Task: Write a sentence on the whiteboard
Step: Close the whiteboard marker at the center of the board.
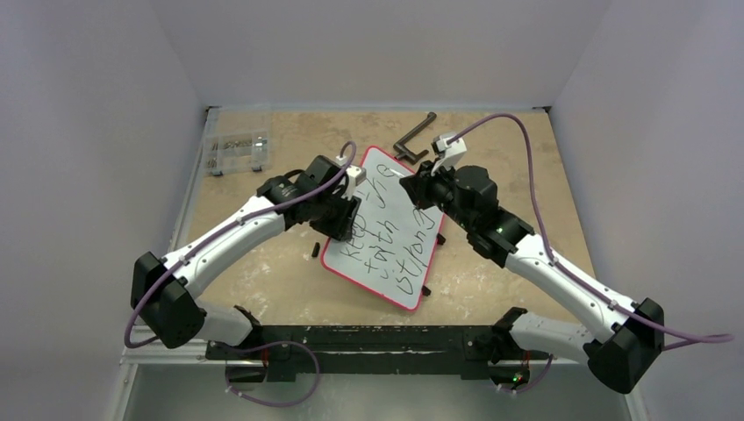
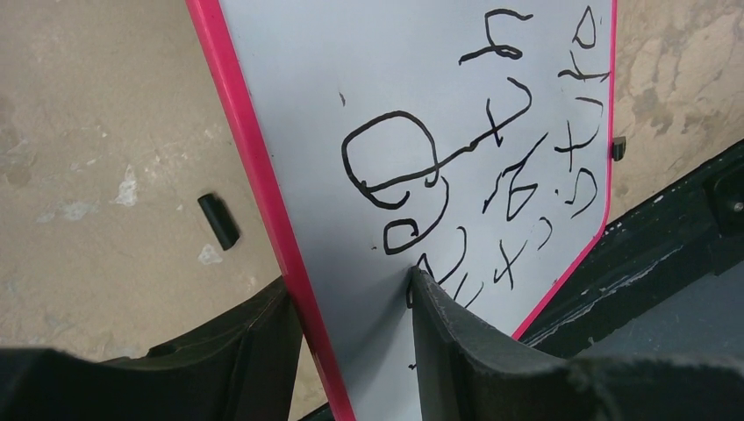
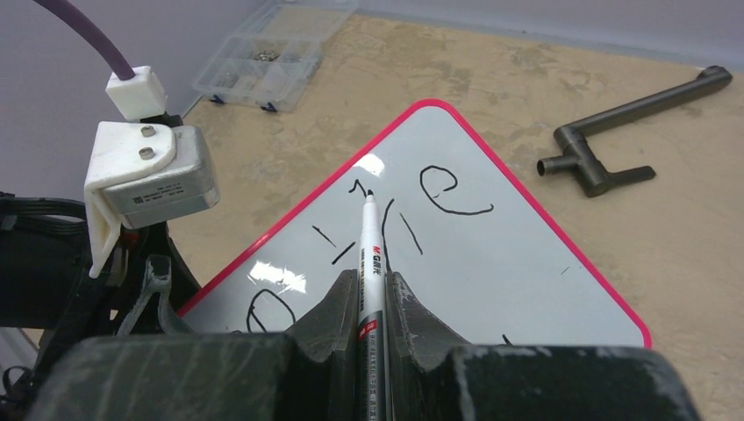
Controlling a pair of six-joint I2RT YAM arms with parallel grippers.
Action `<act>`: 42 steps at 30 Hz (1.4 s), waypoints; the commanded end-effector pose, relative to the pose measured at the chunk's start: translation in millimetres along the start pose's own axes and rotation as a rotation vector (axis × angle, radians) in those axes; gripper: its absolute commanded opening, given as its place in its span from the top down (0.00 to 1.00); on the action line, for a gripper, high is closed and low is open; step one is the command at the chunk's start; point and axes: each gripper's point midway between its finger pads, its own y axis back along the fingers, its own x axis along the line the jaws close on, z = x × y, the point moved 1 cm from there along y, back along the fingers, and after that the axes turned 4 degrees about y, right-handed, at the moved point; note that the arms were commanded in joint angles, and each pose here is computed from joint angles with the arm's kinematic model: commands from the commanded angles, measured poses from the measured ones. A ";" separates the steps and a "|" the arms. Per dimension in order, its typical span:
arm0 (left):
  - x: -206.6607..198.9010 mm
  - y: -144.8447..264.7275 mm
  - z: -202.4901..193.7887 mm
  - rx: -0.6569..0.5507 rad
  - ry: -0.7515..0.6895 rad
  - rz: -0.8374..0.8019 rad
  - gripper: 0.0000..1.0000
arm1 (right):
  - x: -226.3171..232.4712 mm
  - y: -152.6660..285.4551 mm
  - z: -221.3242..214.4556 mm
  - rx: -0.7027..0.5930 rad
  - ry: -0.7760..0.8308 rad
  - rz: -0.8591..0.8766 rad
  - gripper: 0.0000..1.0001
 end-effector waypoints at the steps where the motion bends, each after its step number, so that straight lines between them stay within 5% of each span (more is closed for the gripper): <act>1: -27.4 -8.7 19.2 -0.030 -0.017 -0.073 0.55 | -21.9 14.6 21.7 -0.048 0.043 -0.115 1.00; 11: -24.7 11.4 23.7 -0.093 -0.048 -0.045 0.34 | -28.0 23.0 26.4 -0.057 0.037 -0.135 1.00; 20: -2.9 62.7 24.7 -0.205 -0.045 0.043 0.28 | -21.7 20.6 26.9 -0.053 0.029 -0.101 1.00; 29: 61.4 86.4 -8.0 -0.292 0.173 0.207 0.36 | -12.2 23.4 35.5 -0.070 0.018 -0.052 1.00; 42: 97.8 10.9 -40.1 -0.203 0.301 0.321 0.50 | 11.2 39.8 51.4 -0.108 -0.012 0.072 1.00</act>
